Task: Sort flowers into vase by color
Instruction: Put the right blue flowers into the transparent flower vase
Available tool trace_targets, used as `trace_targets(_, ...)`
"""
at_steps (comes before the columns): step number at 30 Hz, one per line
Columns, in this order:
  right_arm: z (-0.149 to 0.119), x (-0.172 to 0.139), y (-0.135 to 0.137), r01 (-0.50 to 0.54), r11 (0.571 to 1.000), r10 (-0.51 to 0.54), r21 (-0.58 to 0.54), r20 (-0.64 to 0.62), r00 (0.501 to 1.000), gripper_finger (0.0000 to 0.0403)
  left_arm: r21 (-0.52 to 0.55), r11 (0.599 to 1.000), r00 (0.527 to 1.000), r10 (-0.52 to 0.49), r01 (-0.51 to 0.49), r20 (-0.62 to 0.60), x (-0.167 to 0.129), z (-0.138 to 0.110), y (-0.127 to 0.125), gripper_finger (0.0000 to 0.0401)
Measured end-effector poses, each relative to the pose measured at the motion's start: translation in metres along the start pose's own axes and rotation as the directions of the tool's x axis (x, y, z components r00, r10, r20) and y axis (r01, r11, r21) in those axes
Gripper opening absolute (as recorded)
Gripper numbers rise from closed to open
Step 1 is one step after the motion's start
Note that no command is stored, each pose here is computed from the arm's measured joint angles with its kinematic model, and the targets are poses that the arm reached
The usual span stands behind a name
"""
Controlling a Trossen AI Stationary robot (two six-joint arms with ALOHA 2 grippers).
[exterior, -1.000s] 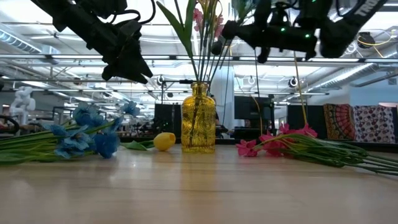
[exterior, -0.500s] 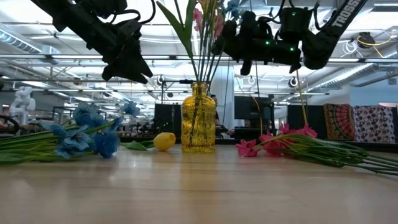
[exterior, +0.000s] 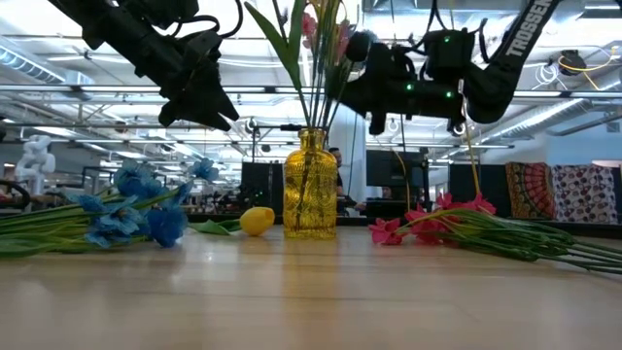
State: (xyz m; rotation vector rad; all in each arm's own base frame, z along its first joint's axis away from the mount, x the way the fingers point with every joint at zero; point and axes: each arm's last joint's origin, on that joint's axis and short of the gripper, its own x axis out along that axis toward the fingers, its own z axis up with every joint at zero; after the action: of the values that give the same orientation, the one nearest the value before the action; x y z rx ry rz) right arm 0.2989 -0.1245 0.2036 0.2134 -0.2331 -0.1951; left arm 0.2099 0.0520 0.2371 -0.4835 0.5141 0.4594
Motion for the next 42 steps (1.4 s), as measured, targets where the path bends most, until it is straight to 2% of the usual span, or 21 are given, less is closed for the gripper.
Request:
trace_targets(4, 0.013, -0.001, 0.004, -0.018, 1.000, 0.019, -0.014, 0.062, 0.998, 0.0005, 0.000, 1.000, 1.000, 0.001, -0.001, 0.000, 0.000, 0.000, 0.000, 0.0157)
trace_targets(10, 0.021, -0.003, 0.004, 0.014, 0.993, -0.003, -0.119, 0.091, 0.996, 0.0006, 0.001, 1.000, 1.000, 0.002, -0.002, -0.001, 0.000, 0.000, 0.000, 0.0157)
trace_targets(17, 0.003, -0.003, -0.001, 0.050, 0.988, -0.063, -0.149, -0.081, 0.995, 0.0006, 0.009, 1.000, 1.000, 0.006, -0.006, 0.000, 0.000, 0.000, 0.000, 0.0157)
trace_targets(27, -0.010, -0.002, -0.005, 0.055, 0.988, -0.075, -0.147, -0.133, 0.988, 0.0013, 0.007, 1.000, 1.000, 0.007, -0.007, 0.001, 0.000, 0.000, 0.000, 0.0157)
trace_targets(31, -0.014, -0.002, -0.005, 0.079, 0.988, -0.100, -0.130, -0.166, 0.981, 0.0037, 0.007, 1.000, 1.000, 0.007, -0.007, 0.001, 0.000, 0.000, 0.000, 0.0157)
trace_targets(37, -0.015, -0.003, -0.004, 0.060, 0.994, -0.078, -0.090, -0.217, 0.973, 0.0095, 0.006, 1.000, 1.000, 0.007, -0.007, 0.001, 0.000, 0.000, 0.000, 0.0157)
trace_targets(42, -0.007, -0.008, -0.001, 0.073, 0.993, -0.097, -0.096, -0.277, 0.956, 0.0139, 0.007, 1.000, 1.000, 0.007, -0.007, 0.000, 0.000, 0.000, 0.000, 0.0157)
